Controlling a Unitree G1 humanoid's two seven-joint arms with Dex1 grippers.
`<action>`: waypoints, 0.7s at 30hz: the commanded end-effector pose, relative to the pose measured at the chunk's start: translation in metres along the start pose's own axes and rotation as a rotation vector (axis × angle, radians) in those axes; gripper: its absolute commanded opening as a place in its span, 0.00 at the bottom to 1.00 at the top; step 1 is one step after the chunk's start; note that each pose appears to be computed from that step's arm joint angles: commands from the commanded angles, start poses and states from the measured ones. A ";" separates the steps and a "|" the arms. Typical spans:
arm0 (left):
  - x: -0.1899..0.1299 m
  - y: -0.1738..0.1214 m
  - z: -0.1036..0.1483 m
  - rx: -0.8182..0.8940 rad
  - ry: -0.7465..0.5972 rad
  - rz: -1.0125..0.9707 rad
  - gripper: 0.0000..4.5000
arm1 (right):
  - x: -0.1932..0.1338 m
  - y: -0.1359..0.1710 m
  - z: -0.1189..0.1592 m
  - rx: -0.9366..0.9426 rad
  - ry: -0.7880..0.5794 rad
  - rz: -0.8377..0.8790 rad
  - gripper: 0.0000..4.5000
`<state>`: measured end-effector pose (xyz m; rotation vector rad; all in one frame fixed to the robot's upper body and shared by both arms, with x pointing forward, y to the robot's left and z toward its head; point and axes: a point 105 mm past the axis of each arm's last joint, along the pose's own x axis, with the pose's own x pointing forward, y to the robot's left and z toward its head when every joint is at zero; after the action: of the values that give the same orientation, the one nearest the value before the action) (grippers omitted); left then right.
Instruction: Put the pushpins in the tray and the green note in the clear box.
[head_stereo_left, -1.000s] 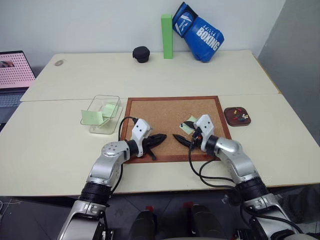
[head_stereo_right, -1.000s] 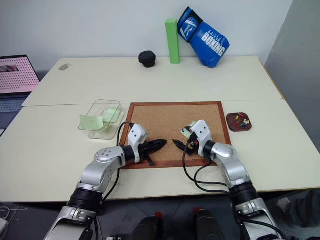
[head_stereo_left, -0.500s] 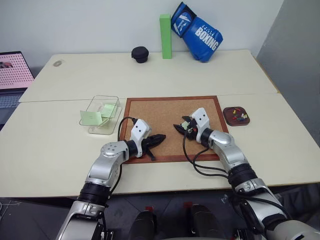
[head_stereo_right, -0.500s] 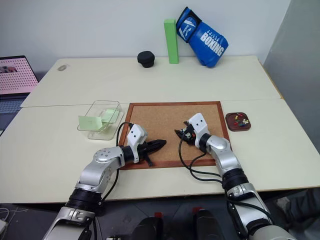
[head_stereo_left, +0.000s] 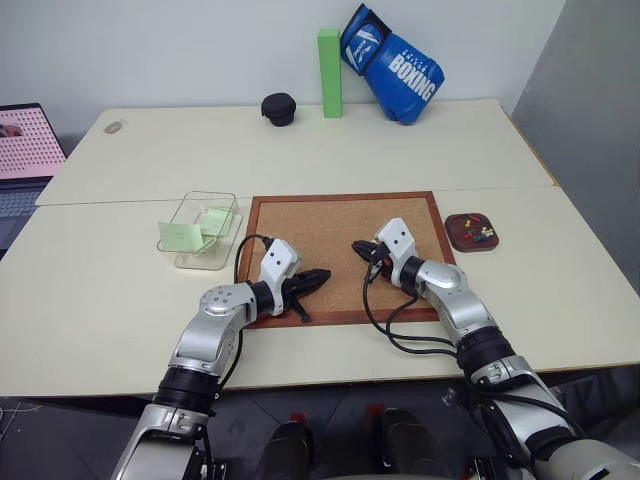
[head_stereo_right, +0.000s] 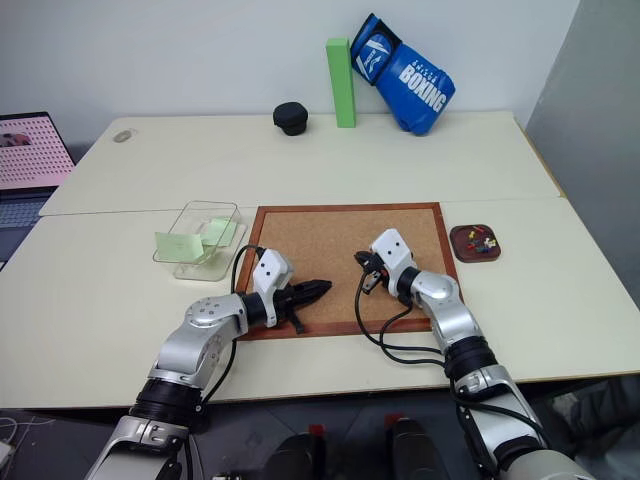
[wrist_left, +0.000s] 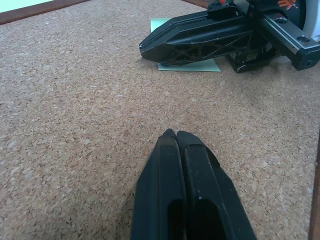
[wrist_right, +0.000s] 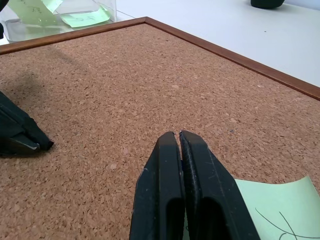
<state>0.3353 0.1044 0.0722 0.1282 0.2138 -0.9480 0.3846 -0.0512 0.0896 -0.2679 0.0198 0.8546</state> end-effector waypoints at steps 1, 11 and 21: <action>-0.004 -0.005 -0.031 -0.062 0.103 -0.008 0.00 | 0.000 0.005 0.010 -0.073 -0.024 0.030 0.01; -0.003 -0.007 -0.032 -0.068 0.102 -0.014 0.00 | -0.020 -0.016 0.064 -0.117 -0.183 -0.071 0.01; 0.003 -0.009 -0.028 -0.067 0.088 -0.024 0.00 | -0.026 -0.008 0.082 -0.098 -0.206 -0.067 0.01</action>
<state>0.3353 0.1027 0.0719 0.1237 0.2141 -0.9494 0.3711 -0.0578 0.1581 -0.2754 -0.1647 0.8123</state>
